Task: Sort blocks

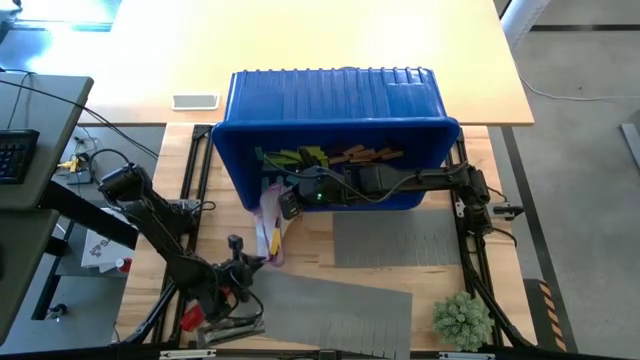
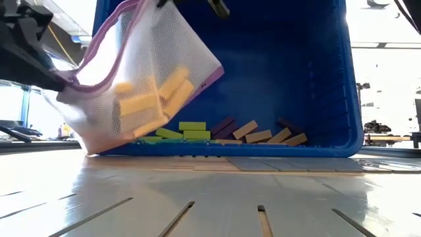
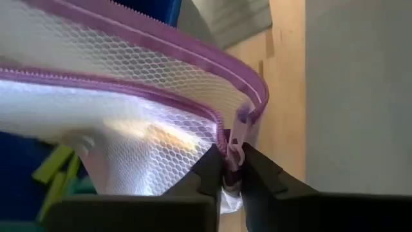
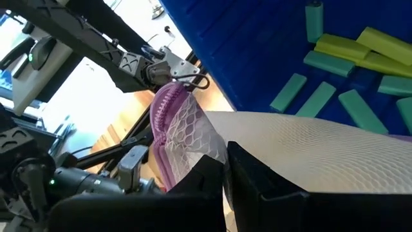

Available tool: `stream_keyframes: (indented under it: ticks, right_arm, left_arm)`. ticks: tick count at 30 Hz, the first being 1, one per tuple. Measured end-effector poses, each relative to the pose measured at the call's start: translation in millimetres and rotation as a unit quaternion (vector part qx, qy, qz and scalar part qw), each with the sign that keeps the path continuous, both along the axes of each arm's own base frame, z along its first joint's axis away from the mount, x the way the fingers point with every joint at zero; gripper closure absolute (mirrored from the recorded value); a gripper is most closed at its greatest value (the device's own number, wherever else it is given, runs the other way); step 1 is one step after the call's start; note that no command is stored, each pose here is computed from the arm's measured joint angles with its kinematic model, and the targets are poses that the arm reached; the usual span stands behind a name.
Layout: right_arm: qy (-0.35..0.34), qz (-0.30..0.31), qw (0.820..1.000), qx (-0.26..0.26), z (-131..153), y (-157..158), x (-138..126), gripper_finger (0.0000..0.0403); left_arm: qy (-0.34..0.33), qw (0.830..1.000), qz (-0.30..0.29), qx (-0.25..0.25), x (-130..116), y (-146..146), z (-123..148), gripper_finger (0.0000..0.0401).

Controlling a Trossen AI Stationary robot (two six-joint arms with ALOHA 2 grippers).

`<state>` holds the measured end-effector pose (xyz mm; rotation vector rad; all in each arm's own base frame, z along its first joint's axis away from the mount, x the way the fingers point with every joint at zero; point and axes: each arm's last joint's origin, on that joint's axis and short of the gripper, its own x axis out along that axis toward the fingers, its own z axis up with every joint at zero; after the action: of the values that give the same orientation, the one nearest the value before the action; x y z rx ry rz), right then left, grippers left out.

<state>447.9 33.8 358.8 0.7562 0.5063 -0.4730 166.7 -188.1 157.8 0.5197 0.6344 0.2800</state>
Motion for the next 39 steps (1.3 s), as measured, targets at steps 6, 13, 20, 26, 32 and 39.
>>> stream_keyframes:
  ticks: [6,13,20,26,32,39]
  right_arm:
    - [0.001,0.014,1.0,0.007,-0.1,2.7,0.0,0.0403]
    - [0.053,0.091,0.994,-0.041,-5.8,33.2,-8.7,0.0403]
    - [0.117,0.13,0.982,-0.076,-32.2,74.7,-21.9,0.0402]
    - [0.155,0.144,0.973,-0.091,-55.9,92.4,-29.4,0.0362]
    - [0.187,0.192,0.957,-0.114,-52.0,98.1,-37.7,0.0277]
    - [0.185,0.208,0.95,-0.141,-18.9,91.3,-43.6,0.0202]
  left_arm:
    - [0.032,0.999,0.027,0.003,-1.3,10.7,27.8,0.0396]
    - [0.039,0.994,0.079,-0.061,-26.0,37.2,78.1,0.0399]
    - [0.0,0.985,0.098,-0.143,-55.7,67.0,121.8,0.0401]
    - [0.014,0.98,0.094,-0.172,-71.6,88.9,136.0,0.0401]
    - [0.055,0.977,0.094,-0.183,-78.3,95.4,136.7,0.0401]
    - [0.091,0.969,0.109,-0.201,-81.8,97.4,135.1,0.0401]
